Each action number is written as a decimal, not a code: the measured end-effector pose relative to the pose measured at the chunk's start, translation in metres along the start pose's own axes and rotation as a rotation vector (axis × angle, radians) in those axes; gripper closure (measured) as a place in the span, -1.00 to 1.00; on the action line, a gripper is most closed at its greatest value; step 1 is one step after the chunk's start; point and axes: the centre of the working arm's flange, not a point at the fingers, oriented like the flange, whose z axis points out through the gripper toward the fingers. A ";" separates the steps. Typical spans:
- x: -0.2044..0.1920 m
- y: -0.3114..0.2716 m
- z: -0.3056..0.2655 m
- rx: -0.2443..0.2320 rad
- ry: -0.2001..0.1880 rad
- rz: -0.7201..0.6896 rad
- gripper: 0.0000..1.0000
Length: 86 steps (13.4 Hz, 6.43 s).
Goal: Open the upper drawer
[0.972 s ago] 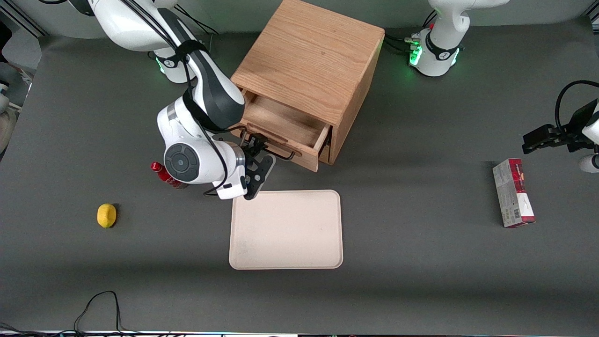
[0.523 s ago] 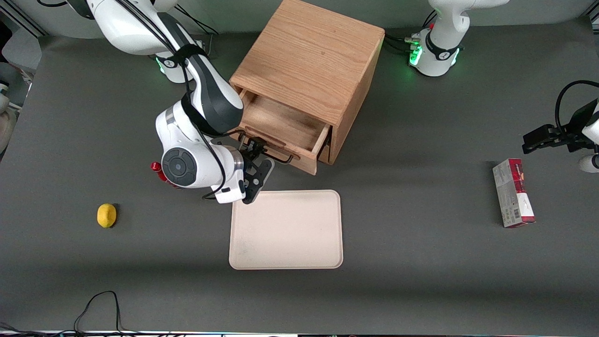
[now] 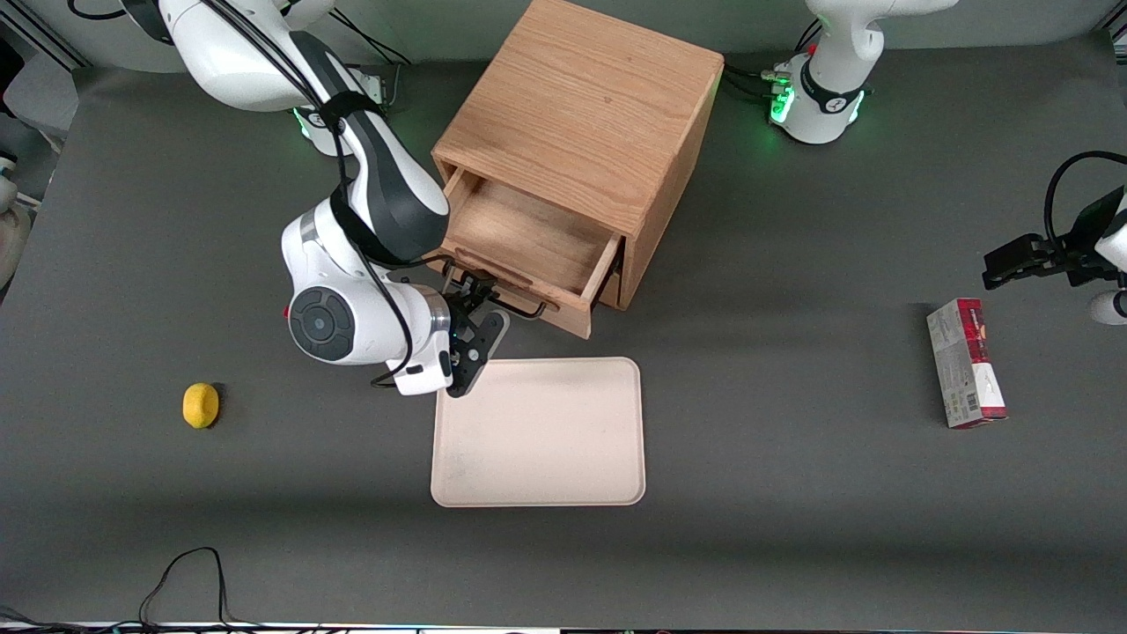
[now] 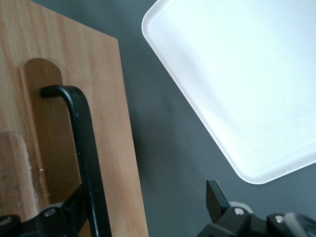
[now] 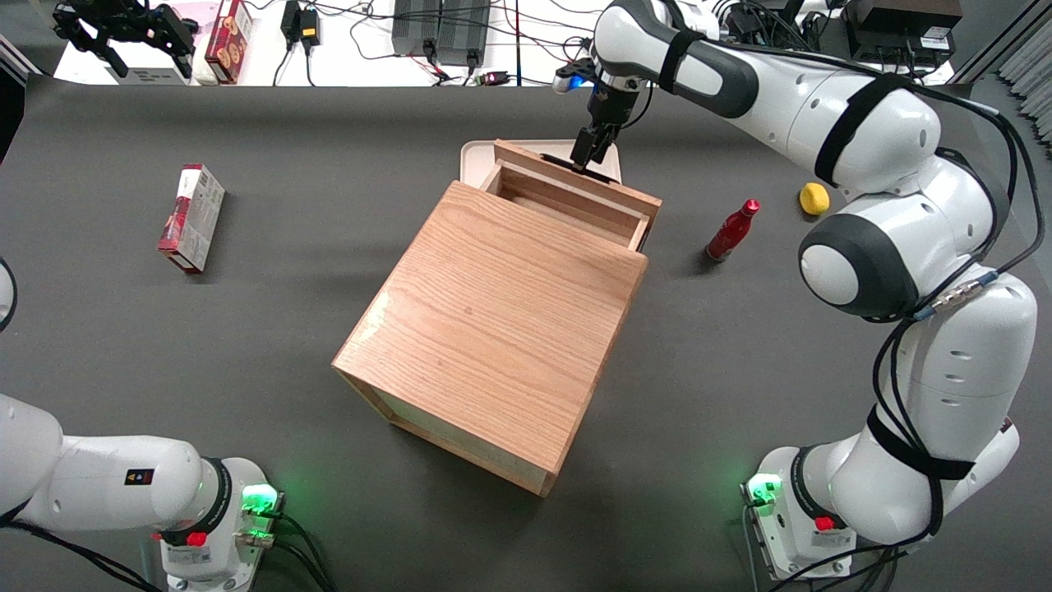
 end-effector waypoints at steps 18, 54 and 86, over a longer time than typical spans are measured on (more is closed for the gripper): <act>-0.004 0.042 -0.020 -0.016 0.049 0.037 -1.00; -0.014 0.112 -0.057 -0.107 0.209 0.108 -1.00; -0.292 0.050 -0.185 -0.265 0.059 0.707 -1.00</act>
